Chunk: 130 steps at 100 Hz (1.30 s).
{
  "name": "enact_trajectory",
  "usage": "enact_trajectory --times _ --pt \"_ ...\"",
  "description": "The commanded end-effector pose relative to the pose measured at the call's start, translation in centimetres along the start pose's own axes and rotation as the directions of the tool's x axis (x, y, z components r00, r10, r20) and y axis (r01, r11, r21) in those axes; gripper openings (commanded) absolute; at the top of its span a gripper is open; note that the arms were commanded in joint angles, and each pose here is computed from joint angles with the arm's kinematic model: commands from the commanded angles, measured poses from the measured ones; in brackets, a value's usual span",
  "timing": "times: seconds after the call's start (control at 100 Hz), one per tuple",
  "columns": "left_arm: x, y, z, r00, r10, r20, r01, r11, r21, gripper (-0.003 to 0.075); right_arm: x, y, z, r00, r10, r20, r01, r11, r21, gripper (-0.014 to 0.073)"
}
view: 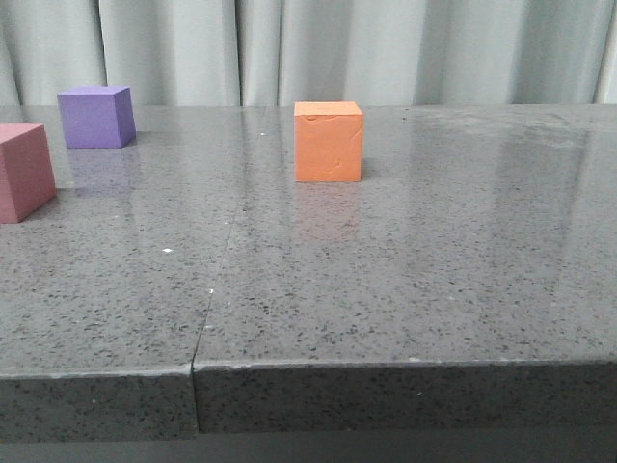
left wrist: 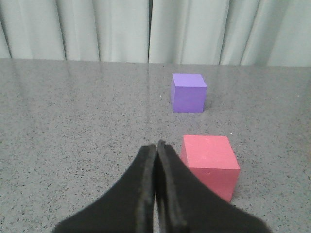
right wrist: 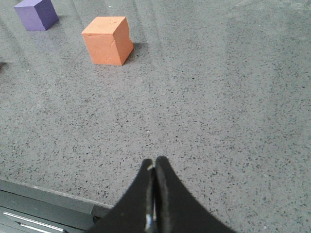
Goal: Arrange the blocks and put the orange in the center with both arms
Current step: 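Move the left gripper over the table toward the orange cube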
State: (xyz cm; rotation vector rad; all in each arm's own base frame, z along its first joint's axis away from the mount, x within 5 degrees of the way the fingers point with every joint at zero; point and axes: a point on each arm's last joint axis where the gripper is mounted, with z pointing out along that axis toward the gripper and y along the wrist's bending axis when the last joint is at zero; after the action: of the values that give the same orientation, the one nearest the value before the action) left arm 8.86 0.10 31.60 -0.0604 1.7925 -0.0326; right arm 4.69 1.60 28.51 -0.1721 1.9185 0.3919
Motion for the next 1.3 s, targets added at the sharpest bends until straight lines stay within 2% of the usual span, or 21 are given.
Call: enact_trajectory --times 0.0,0.23,0.32,0.44,0.61,0.7,0.99,1.13,1.29 --pt "-2.7 -0.2 0.9 1.0 -0.005 0.019 0.005 1.0 0.011 -0.002 -1.3 0.2 -0.3 0.996 -0.018 0.084 0.019 1.0 -0.011 -0.0068" --pt "-4.8 -0.4 4.5 0.986 -0.005 -0.167 0.006 1.0 0.006 -0.0019 -1.3 0.2 -0.3 0.996 -0.018 0.084 0.019 1.0 -0.011 -0.0068" --pt "-5.5 -0.4 5.8 0.976 -0.005 -0.217 0.007 1.0 0.005 0.0029 -1.3 0.2 -0.3 0.996 -0.018 0.084 0.019 1.0 -0.011 -0.0068" --pt "-6.2 -0.4 7.3 0.97 -0.006 -0.242 0.007 1.0 0.003 0.0205 -1.3 0.2 -0.3 0.996 -0.018 0.084 0.019 1.0 -0.011 -0.0068" --pt "-6.6 -0.4 8.8 0.974 -0.005 -0.226 0.006 1.0 0.001 0.0559 -1.3 0.2 -0.3 0.996 -0.018 0.084 0.019 1.0 -0.011 -0.0068" --pt "-6.5 -0.4 9.4 0.973 -0.002 -0.232 0.003 1.0 0.0 0.0648 -1.3 0.2 -0.3 0.996 -0.018 0.085 0.019 1.0 -0.012 -0.0068" --pt "-6.5 -0.4 10.8 0.968 0.001 -0.251 0.001 1.0 0.009 0.0651 -1.3 0.2 -0.3 0.996 -0.018 0.085 0.019 1.0 -0.012 -0.0068" --pt "-7.9 -0.9 11.2 0.964 0.035 -0.264 -0.019 0.998 0.062 0.065 -1.3 0.2 -0.3 0.996 -0.018 0.085 0.019 1.0 -0.012 -0.0068" --pt "-9.7 -1.9 12.2 0.953 0.129 -0.274 -0.082 0.981 0.178 0.065 -1.3 0.2 -0.3 0.996 -0.018 0.085 0.019 1.0 -0.012 -0.0068"
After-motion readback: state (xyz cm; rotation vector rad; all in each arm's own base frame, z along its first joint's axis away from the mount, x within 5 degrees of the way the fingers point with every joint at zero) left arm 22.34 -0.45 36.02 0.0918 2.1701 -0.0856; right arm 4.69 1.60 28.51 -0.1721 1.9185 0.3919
